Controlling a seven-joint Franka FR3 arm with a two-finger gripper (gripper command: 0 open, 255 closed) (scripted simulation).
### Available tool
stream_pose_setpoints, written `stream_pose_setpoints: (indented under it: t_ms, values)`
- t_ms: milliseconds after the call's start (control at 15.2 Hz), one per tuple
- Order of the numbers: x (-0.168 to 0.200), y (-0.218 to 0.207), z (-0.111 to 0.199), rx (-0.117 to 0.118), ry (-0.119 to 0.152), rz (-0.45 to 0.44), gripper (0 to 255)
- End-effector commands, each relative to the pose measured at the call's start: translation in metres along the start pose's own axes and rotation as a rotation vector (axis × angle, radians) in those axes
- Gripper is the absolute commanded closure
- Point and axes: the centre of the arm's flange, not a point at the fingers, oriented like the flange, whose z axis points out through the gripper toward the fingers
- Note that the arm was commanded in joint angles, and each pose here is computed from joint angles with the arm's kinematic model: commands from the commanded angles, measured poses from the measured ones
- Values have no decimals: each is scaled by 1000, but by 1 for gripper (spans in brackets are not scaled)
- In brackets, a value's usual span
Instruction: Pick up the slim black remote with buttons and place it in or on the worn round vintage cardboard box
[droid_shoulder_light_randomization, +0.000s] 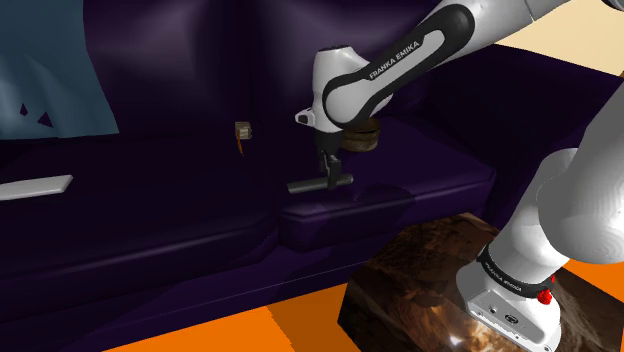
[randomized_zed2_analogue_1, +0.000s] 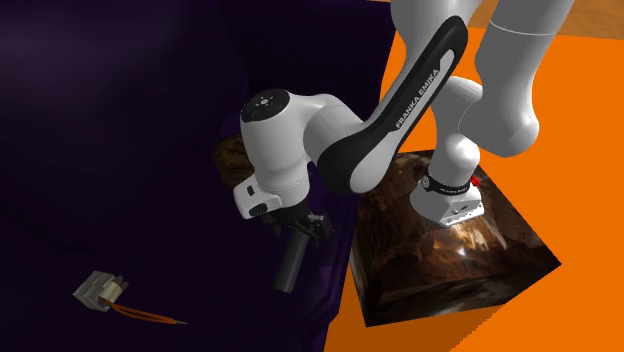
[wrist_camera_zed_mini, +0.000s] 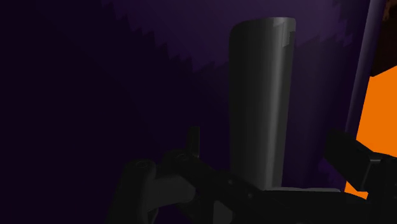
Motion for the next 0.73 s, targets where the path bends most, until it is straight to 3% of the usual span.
stream_pose_setpoints:
  t_ms: [0,198,264,660]
  values:
    - [0,0,0,0,0,0,0]
    - [0,0,0,0,0,0,0]
    - [0,0,1,0,0,0,255]
    - [1,0,0,0,0,0,255]
